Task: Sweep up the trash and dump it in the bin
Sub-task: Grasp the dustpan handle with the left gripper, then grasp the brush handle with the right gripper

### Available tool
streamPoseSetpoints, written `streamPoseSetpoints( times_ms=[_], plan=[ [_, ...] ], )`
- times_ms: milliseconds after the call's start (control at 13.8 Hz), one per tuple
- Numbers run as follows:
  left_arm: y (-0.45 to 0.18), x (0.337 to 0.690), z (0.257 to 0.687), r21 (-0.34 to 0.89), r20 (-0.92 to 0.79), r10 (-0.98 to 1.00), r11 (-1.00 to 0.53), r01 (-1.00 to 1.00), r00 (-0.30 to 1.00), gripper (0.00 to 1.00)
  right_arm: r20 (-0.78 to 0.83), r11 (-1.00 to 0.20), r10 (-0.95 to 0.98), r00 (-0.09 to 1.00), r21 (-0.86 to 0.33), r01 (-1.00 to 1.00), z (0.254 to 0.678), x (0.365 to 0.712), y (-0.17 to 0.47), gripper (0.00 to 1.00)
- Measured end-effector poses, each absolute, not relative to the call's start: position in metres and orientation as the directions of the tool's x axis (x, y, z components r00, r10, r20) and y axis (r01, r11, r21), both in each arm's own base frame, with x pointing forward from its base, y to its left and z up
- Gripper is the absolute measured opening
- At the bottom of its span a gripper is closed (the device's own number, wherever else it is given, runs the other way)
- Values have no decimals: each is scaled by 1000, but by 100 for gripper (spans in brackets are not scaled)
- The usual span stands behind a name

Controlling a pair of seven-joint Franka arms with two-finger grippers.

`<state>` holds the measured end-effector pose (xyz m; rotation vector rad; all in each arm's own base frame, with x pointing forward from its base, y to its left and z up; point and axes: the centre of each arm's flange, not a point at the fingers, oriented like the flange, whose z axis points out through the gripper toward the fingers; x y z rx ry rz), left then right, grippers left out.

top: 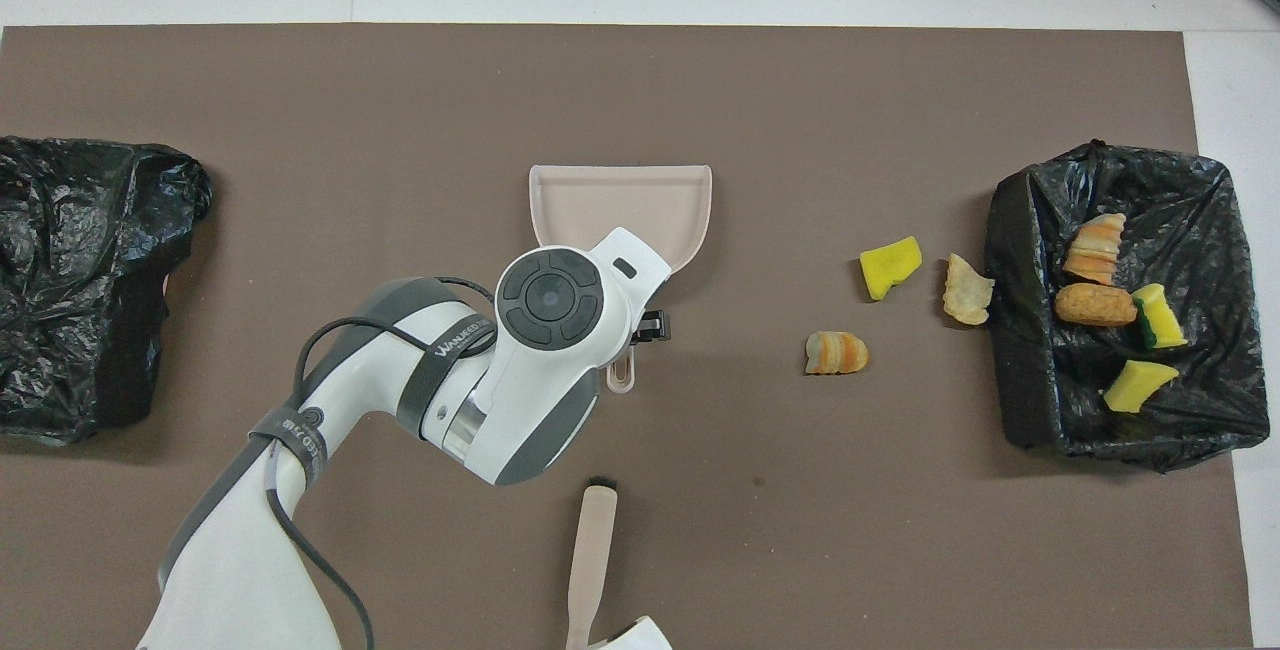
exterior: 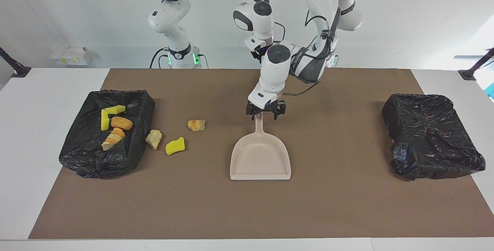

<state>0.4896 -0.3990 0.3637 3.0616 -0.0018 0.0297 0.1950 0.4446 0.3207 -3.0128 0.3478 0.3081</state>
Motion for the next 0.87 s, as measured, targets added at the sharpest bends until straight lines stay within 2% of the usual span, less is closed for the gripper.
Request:
streamPoseSetpoints(
  times_ms=[72,361,434,506,651,723,867],
  plan=[
    [-399,490,363,80,20,0,-997,-2,1000,100,-213,-970,-216,953,-62,-234,320,195,444,27],
    [-400,490,362,81,21,-1,-997,-2,1000,100,-215,-965,-235,948,-62,-254,323,204,440,26],
    [-400,490,362,82,21,-1,-997,-3,1000,93,-218,-961,-250,944,-61,-268,326,212,436,26],
    [-401,489,362,83,23,-3,-997,-5,1000,93,-223,-958,-261,939,-57,-280,332,220,430,26],
    [-403,488,362,84,24,-6,-996,-8,1000,79,-237,-958,-261,936,-53,-281,347,237,414,26],
    [-405,486,362,84,24,-10,-996,-12,1000,79,-243,-960,-253,936,-54,-274,356,247,404,26],
    [-408,483,362,84,23,-17,-996,-19,1000,67,-254,-963,-241,937,-60,-264,372,266,384,26]
  ],
)
